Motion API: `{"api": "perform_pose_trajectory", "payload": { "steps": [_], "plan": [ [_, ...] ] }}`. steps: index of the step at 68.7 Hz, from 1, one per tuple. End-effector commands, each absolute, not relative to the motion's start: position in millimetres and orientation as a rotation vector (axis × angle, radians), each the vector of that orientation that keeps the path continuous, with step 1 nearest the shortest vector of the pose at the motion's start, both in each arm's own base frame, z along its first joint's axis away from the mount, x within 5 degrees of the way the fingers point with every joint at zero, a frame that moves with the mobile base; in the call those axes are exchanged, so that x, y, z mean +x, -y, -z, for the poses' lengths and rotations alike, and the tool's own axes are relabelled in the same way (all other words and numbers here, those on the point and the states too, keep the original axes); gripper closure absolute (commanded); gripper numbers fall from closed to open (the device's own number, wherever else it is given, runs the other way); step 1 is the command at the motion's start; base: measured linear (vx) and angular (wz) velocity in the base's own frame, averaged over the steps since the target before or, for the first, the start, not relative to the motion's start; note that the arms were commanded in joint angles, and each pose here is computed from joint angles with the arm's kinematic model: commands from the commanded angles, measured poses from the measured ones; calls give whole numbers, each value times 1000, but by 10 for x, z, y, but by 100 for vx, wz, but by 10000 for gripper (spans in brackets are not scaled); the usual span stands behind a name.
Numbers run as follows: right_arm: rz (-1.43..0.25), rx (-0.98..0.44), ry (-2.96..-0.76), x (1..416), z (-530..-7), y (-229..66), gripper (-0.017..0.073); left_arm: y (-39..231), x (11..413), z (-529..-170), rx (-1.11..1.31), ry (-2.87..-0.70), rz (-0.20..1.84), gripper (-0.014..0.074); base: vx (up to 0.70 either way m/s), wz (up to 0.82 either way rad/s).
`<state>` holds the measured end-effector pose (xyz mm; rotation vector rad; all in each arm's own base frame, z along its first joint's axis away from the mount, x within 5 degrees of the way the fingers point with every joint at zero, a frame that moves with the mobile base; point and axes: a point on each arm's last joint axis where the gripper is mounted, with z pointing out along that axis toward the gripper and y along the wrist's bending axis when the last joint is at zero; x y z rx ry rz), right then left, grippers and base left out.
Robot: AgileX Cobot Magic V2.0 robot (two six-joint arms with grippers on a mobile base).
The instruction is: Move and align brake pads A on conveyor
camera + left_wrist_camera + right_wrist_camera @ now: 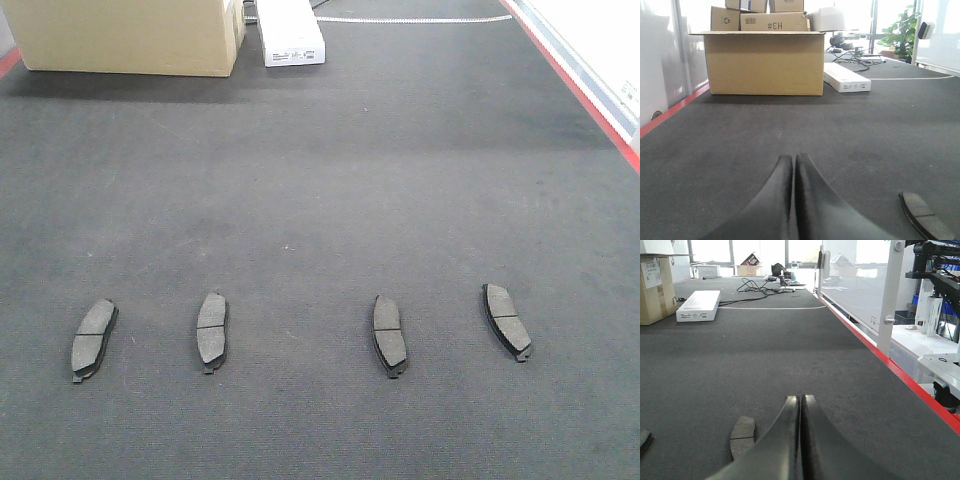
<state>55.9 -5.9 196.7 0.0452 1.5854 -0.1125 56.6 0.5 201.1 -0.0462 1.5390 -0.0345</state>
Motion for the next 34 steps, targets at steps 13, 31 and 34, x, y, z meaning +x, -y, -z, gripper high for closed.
{"api": "perform_pose_trajectory", "payload": {
  "steps": [13,31,34],
  "plan": [
    [123,32,-1513,555,-2012,55,569,3,561,-2009,-42,-1473,54,600,0,0],
    [124,32,-1513,555,-2012,55,569,3,561,-2009,-42,-1473,54,600,0,0],
    [124,32,-1513,555,-2012,55,569,3,561,-2009,-42,-1473,54,600,0,0]
  ]
}}
